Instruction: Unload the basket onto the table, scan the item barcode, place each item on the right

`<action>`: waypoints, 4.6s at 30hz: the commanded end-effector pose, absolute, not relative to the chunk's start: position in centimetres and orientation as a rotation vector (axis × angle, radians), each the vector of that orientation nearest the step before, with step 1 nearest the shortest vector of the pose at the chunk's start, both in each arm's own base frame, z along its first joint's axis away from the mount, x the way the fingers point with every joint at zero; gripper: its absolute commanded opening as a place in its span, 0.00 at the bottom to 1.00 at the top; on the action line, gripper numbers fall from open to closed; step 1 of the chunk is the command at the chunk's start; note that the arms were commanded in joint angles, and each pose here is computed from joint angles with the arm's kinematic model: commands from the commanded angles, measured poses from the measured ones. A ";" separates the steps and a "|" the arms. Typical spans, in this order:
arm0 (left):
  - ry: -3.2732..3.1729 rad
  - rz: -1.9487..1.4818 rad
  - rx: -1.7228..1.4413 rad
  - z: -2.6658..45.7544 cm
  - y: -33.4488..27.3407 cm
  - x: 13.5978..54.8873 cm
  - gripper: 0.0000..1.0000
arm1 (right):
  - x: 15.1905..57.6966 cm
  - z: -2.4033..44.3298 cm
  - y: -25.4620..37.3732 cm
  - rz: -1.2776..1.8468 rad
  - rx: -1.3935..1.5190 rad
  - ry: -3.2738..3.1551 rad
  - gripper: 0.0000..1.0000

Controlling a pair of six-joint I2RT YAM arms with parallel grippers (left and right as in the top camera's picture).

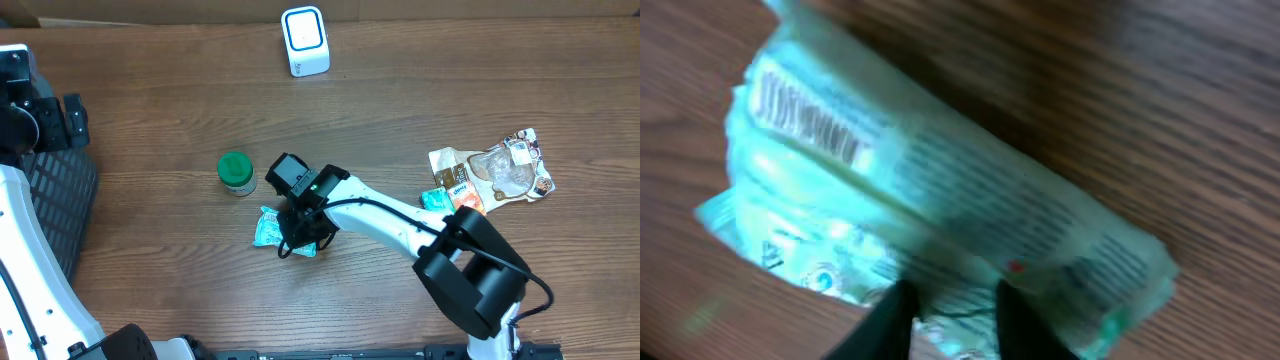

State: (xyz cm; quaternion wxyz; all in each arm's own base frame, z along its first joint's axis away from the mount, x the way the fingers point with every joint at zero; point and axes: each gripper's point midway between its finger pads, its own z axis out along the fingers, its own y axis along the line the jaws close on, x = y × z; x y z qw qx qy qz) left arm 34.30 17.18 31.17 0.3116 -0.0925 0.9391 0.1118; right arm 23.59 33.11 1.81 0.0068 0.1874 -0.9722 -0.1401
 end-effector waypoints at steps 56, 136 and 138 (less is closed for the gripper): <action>2.480 0.304 -0.214 31.2 17.2 34.5 1.00 | 34.2 3.4 29.2 -0.423 0.119 -3.190 0.48; 2.480 0.304 -0.214 31.2 17.2 34.5 1.00 | 29.1 0.1 23.1 -1.043 -0.031 -2.820 0.55; 2.480 0.304 -0.214 31.2 17.2 34.5 1.00 | 29.4 -0.3 23.1 -1.063 -0.043 -2.839 0.54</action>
